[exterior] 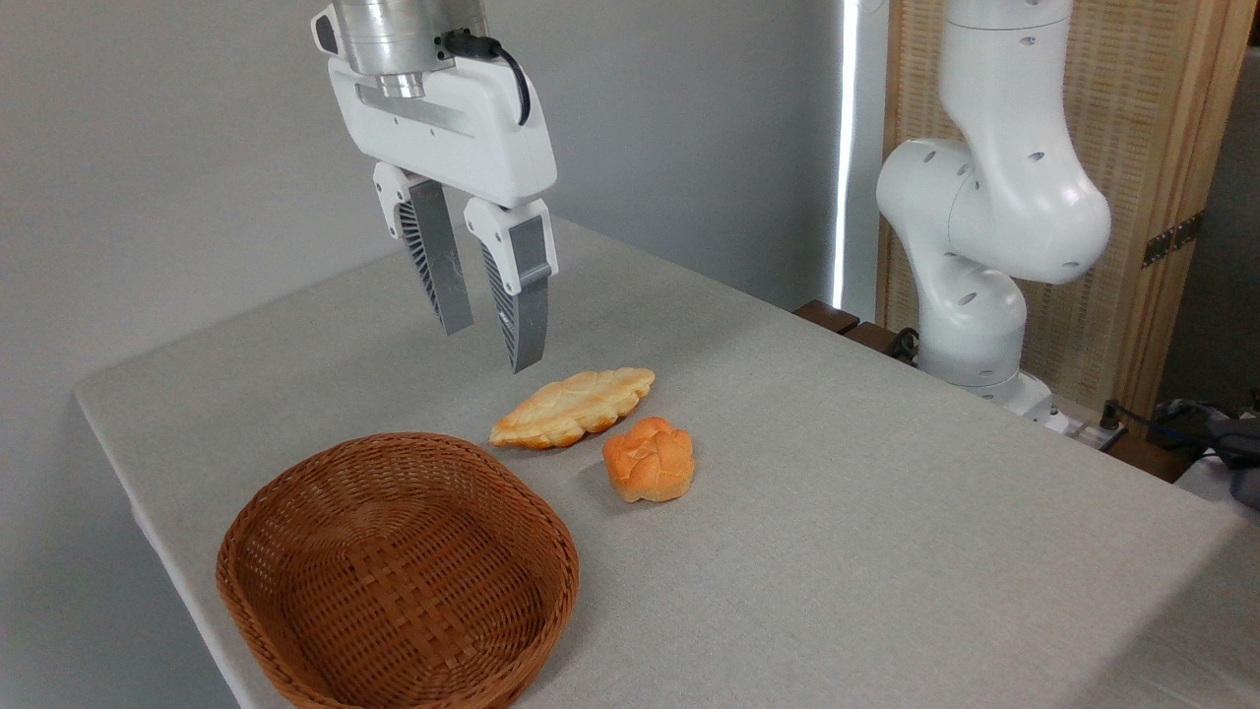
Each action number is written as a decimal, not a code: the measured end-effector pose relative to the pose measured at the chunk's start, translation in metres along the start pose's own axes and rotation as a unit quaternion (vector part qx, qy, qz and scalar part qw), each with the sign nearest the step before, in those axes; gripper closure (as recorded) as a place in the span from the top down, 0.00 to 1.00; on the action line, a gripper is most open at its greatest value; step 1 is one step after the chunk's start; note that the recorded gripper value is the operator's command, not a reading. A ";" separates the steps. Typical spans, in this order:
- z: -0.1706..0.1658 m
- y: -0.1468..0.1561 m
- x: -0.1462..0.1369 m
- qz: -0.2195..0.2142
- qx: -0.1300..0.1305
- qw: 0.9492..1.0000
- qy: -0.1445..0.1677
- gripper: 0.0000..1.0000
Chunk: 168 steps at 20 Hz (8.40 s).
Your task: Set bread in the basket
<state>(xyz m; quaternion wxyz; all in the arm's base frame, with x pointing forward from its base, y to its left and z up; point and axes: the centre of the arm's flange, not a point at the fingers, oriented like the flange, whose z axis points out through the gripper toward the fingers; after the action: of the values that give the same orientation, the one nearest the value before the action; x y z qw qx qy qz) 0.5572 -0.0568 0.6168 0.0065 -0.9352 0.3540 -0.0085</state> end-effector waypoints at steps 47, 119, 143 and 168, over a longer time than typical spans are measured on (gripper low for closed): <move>0.138 0.087 -0.064 0.128 -0.018 0.992 0.001 1.00; 0.199 0.097 -0.085 0.192 -0.016 0.981 -0.038 0.41; 0.094 0.022 0.024 0.111 -0.042 0.984 0.134 0.42; 0.166 0.008 0.088 0.133 0.051 0.975 0.173 1.00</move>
<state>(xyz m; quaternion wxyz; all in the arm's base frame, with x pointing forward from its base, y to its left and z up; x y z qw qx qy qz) 0.6213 -0.1204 0.4520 -0.0057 -0.8626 0.4700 -0.1870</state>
